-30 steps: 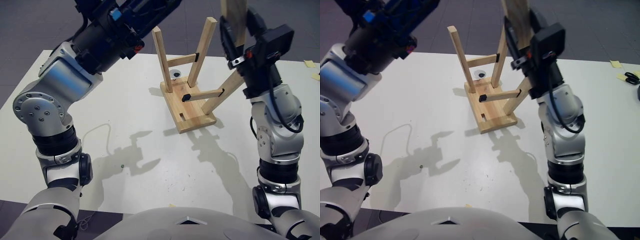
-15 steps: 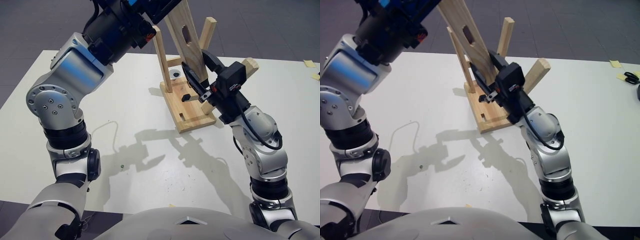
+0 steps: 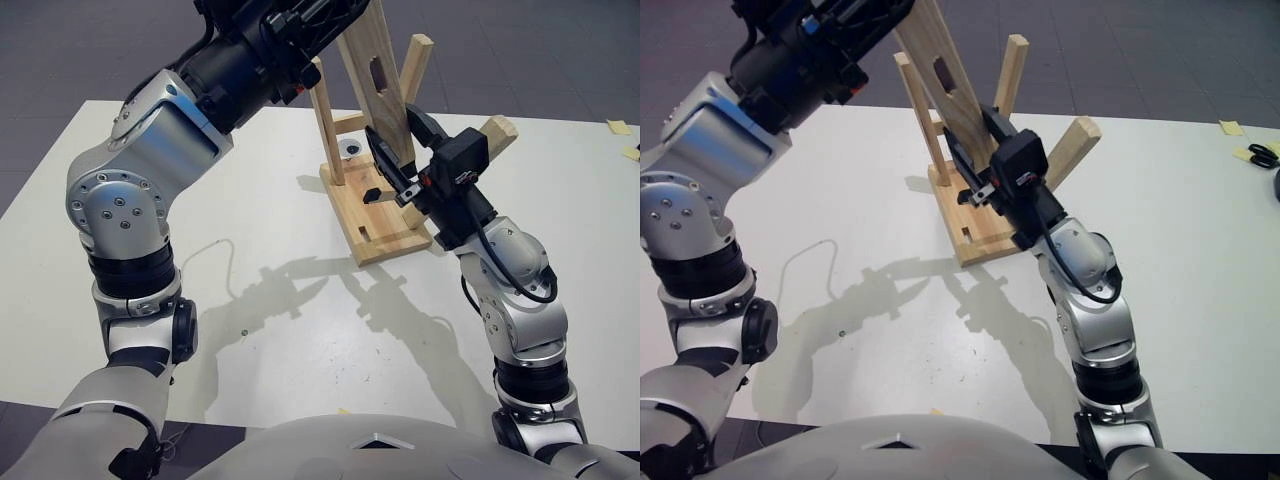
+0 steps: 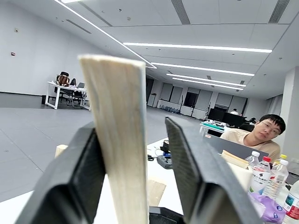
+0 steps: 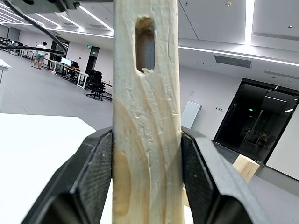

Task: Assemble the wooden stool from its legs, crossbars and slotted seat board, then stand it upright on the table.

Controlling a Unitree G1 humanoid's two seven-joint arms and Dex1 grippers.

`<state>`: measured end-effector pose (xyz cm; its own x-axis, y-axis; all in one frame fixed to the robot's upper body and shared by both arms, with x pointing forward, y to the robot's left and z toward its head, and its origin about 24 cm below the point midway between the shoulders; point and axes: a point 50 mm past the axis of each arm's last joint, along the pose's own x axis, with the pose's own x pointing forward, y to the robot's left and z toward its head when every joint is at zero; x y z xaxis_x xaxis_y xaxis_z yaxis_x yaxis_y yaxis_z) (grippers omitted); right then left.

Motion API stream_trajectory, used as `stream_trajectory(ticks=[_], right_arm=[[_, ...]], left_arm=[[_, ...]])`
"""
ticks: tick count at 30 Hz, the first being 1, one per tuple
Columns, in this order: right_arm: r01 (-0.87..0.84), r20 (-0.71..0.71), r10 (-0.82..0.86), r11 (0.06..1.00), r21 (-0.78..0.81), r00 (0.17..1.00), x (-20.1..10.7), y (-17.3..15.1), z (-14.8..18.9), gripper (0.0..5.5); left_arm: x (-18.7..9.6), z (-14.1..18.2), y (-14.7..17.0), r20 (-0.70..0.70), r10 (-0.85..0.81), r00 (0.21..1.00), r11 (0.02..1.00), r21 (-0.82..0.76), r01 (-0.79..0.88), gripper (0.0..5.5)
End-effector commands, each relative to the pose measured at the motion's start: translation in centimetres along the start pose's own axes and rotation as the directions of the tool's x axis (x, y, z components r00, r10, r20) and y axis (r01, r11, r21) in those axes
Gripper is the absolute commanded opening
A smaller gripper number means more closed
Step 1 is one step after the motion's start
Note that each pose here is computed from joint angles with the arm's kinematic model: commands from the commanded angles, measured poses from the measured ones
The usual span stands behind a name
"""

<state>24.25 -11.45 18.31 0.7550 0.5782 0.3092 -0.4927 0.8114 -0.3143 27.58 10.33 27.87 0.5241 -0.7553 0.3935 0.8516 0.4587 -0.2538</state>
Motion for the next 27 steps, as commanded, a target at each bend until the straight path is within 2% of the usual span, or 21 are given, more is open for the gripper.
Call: stream_trajectory(ticks=[1,4,7,8,10,12,17,20,22,25,27], right_arm=[[0.015,-0.013,-0.015,1.000,0.005,1.000,-0.1,-0.2,-0.2,2.05],[0.012,-0.019,-0.012,1.000,0.009,1.000,-0.1,-0.1,-0.4,2.05],[0.007,-0.027,-0.007,1.000,0.011,1.000,-0.1,-0.1,-0.6,2.05],[0.010,-0.034,-0.010,1.000,0.011,0.999,0.0,-0.2,-0.7,2.41],[0.022,-0.045,-0.021,1.000,0.018,0.999,0.1,-0.4,-0.9,2.63],[0.041,-0.052,-0.040,0.999,0.022,0.998,0.1,-0.7,-1.1,3.07],[0.196,-0.001,-0.198,0.970,0.141,0.980,0.5,-4.6,0.3,4.05],[0.265,0.052,-0.287,0.929,0.257,0.957,0.8,-7.0,1.9,4.59],[0.322,0.089,-0.360,0.903,0.286,0.929,0.7,-9.0,3.3,4.94],[0.499,0.041,-0.502,0.864,0.060,0.864,-0.5,-13.4,3.6,5.40],[0.577,-0.060,-0.583,0.812,-0.091,0.810,-1.8,-15.5,2.1,5.40]], left_arm=[[-0.2,-0.2,-0.1,-0.002,-0.009,1.000,1.000,0.006,0.009,1.26],[-0.3,-0.5,0.1,0.012,-0.008,1.000,0.999,-0.031,0.008,1.09],[-0.3,0.1,0.0,0.095,-0.017,0.995,0.988,-0.152,0.032,1.09],[-0.2,0.5,0.2,0.130,-0.008,0.992,0.981,-0.190,0.033,1.09],[-0.1,1.4,0.4,0.180,0.013,0.984,0.971,-0.235,0.030,1.07],[-0.1,2.3,0.8,0.214,0.045,0.976,0.971,-0.239,0.008,1.04],[-0.7,4.8,3.8,0.303,0.288,0.908,0.956,-0.147,-0.254,1.04],[-1.3,5.2,4.8,0.326,0.360,0.874,0.932,-0.090,-0.350,1.04],[-1.6,4.6,4.7,0.287,0.358,0.889,0.927,0.009,-0.376,1.04],[-2.6,2.0,4.3,0.116,0.322,0.940,0.903,0.261,-0.341,1.04],[-3.4,0.2,4.0,-0.005,0.297,0.955,0.879,0.391,-0.271,1.04]])
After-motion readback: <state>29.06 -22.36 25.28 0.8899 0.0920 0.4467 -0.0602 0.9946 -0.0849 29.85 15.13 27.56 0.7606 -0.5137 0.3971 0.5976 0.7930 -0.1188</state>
